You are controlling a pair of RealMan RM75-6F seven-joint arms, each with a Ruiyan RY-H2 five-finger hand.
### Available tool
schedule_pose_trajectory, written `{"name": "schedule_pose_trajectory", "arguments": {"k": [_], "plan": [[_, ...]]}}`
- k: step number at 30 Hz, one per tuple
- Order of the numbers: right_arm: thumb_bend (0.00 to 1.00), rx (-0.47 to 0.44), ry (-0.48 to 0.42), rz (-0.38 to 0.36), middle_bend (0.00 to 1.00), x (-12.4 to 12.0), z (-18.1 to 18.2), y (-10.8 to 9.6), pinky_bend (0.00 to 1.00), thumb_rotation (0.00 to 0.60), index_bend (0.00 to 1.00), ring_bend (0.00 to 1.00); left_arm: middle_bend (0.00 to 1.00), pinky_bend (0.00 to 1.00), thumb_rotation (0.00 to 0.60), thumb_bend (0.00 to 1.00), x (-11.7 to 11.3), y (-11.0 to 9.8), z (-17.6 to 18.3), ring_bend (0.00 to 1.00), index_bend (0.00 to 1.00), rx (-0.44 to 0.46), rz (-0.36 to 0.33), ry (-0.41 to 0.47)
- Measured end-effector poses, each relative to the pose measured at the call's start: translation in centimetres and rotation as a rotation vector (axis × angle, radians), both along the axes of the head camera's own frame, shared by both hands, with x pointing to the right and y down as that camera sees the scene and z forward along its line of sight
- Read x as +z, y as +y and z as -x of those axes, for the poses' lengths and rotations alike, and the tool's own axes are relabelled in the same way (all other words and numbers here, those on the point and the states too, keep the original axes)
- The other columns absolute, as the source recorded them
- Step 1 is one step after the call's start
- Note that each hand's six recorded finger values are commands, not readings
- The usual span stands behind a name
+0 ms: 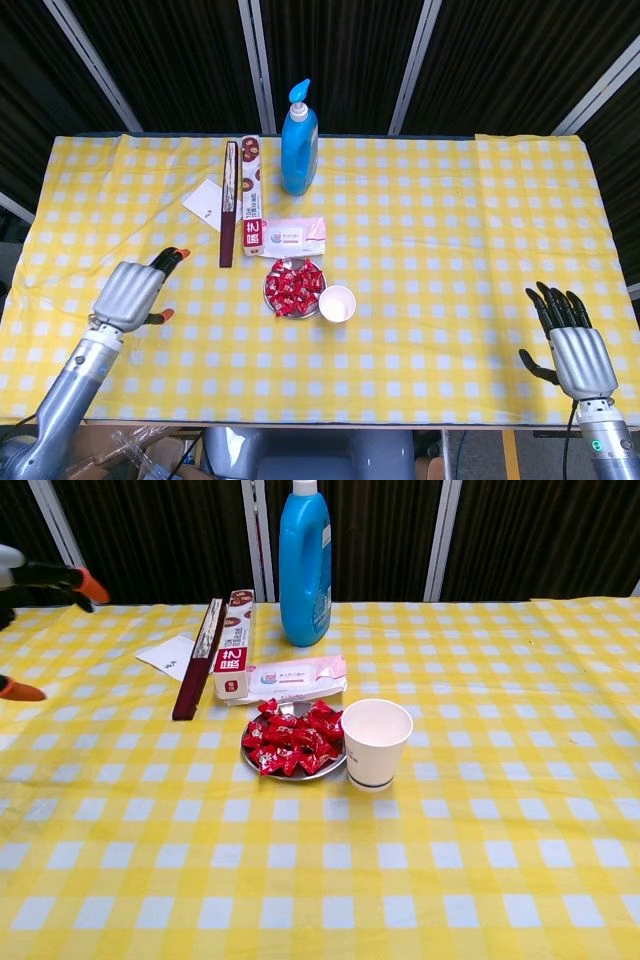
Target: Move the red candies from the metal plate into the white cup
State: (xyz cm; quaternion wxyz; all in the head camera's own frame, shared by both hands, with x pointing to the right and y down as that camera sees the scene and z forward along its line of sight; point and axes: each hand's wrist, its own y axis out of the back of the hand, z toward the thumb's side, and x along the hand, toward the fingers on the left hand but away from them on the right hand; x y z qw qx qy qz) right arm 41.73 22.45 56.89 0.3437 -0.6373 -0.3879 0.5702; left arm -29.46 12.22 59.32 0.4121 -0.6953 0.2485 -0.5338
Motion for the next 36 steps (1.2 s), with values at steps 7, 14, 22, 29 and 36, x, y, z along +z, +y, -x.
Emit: {"name": "schedule_pose_trajectory", "arguments": {"k": [7, 14, 22, 29, 36], "plan": [[0.36, 0.007, -0.023, 0.010, 0.00, -0.1, 0.0, -0.2, 0.00, 0.600, 0.00, 0.00, 0.14, 0.90, 0.600, 0.21, 2.8, -1.3, -7.5, 0.85, 0.13, 0.114, 0.059, -0.005], [0.36, 0.008, -0.039, 0.015, 0.00, -0.2, 0.1, -0.2, 0.00, 0.600, 0.00, 0.00, 0.16, 0.90, 0.600, 0.22, 6.7, -1.4, -13.3, 0.85, 0.17, 0.153, 0.131, -0.017], [0.36, 0.013, -0.054, 0.019, 0.00, -0.2, 0.0, -0.3, 0.00, 0.600, 0.00, 0.00, 0.17, 0.90, 0.600, 0.22, 9.4, -0.9, -16.7, 0.85, 0.17, 0.181, 0.154, -0.058], [0.36, 0.015, -0.064, 0.021, 0.00, -0.3, 0.1, -0.4, 0.00, 0.600, 0.00, 0.00, 0.17, 0.90, 0.600, 0.22, 10.8, -0.7, -18.1, 0.85, 0.17, 0.179, 0.164, -0.078], [0.36, 0.018, -0.069, 0.022, 0.00, -0.4, 0.1, -0.4, 0.00, 0.600, 0.00, 0.00, 0.21, 0.90, 0.600, 0.23, 11.8, -0.8, -18.5, 0.85, 0.24, 0.165, 0.174, -0.092]]}}
